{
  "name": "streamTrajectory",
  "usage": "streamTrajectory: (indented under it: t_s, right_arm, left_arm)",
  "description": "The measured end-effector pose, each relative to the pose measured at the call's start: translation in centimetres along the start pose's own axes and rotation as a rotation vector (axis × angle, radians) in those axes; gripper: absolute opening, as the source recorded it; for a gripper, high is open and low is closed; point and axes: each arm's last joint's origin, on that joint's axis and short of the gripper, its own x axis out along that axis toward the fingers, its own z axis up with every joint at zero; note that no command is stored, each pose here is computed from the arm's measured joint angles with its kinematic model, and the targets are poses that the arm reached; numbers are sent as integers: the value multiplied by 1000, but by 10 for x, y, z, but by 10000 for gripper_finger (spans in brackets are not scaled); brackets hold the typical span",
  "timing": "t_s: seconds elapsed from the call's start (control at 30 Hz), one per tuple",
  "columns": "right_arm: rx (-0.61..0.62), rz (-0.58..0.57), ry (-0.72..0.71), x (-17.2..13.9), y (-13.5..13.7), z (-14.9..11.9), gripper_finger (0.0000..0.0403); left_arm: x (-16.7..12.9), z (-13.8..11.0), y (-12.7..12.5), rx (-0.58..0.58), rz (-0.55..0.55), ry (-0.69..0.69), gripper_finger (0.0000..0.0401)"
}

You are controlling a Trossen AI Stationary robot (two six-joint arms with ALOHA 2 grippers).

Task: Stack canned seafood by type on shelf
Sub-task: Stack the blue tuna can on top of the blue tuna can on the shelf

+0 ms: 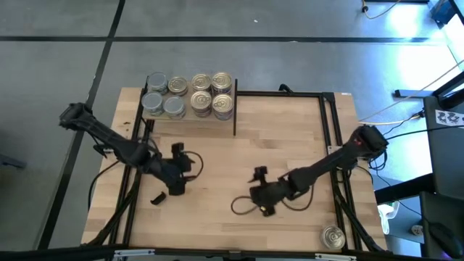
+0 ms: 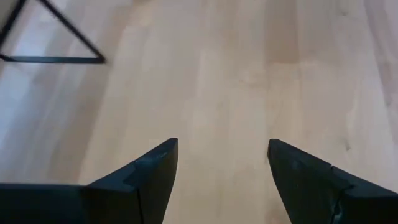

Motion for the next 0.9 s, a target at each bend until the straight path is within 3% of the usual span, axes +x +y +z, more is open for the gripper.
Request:
streamTrajectory:
  t_s: [0.17, 0.3, 0.4, 0.5, 0.6, 0.73, 0.9]
  right_arm:
    - [173, 168, 343, -34, 18, -3, 356]
    - [425, 300, 712, -56, 29, -19, 351]
    - [656, 368, 1070, -67, 39, -38, 330]
    - [779, 406, 1312, -68, 54, -55, 287]
    - [812, 446, 1385, -68, 68, -67, 229]
    - [838, 385, 1431, -64, 87, -92, 157]
    - [852, 353, 1501, -67, 107, -116, 98]
  left_arm:
    - [19, -6, -13, 18, -3, -21, 246]
    - [32, 1, -16, 65, 46, -88, 247]
    - [39, 5, -18, 74, 51, -114, 247]
    - [39, 5, -18, 107, 56, -113, 247]
    - [40, 4, -16, 122, 69, -96, 247]
    - [39, 3, -15, 102, 74, -88, 247]
    - [39, 3, -15, 98, 74, -89, 247]
